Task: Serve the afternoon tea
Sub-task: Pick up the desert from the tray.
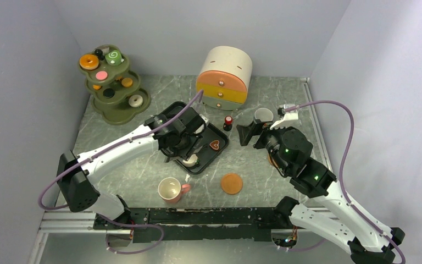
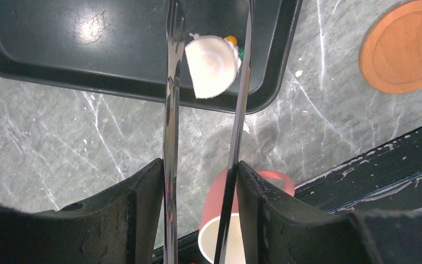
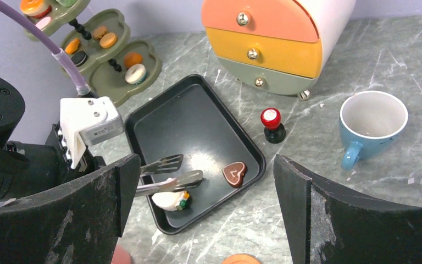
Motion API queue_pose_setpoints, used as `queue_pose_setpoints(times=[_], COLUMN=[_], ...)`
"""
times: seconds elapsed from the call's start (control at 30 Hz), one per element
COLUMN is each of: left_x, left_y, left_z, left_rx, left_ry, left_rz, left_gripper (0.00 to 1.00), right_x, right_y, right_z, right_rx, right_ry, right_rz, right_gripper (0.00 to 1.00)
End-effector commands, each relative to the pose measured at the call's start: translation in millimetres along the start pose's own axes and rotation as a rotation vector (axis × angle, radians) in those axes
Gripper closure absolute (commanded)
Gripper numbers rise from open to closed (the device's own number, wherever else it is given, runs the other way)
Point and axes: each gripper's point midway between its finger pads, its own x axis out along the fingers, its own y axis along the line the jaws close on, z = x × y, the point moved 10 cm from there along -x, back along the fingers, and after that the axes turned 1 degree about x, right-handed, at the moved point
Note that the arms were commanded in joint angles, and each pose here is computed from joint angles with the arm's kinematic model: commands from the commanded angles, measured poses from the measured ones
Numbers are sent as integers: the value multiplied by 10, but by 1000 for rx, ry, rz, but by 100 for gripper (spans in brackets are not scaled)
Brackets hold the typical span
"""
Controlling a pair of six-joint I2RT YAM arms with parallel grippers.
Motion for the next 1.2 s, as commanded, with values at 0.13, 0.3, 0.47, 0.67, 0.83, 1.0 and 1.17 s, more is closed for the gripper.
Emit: queue_pose_setpoints(times=[0.13, 0.3, 0.47, 0.67, 0.83, 1.0, 1.17], left_x=[-42, -13, -47, -25, 25, 73, 31], left_y=[11, -6, -16, -27, -39, -63, -92], left_z=[-123, -162, -188, -217, -227, -249, -234], left_rx=[-4, -6, -4, -1, 6, 12, 9], left_ry=[23, 43, 43, 55, 75, 94, 82], left_rz=[64, 59, 53, 38, 45, 41, 18], left_gripper=[44, 43, 43, 43, 43, 43, 43], right_x=[-51, -37, -31, -28, -27, -29, -43], right_y=[-15, -6, -8, -8, -4, -4, -22], right_z=[95, 87, 83, 69, 81, 75, 59], right_rx=[10, 10, 8, 12, 10, 14, 14], right_ry=[-44, -40, -39, -39, -41, -39, -41], right_rz=[-7, -2, -6, -2, -2, 0, -5], right_gripper=[5, 5, 5, 5, 5, 5, 5])
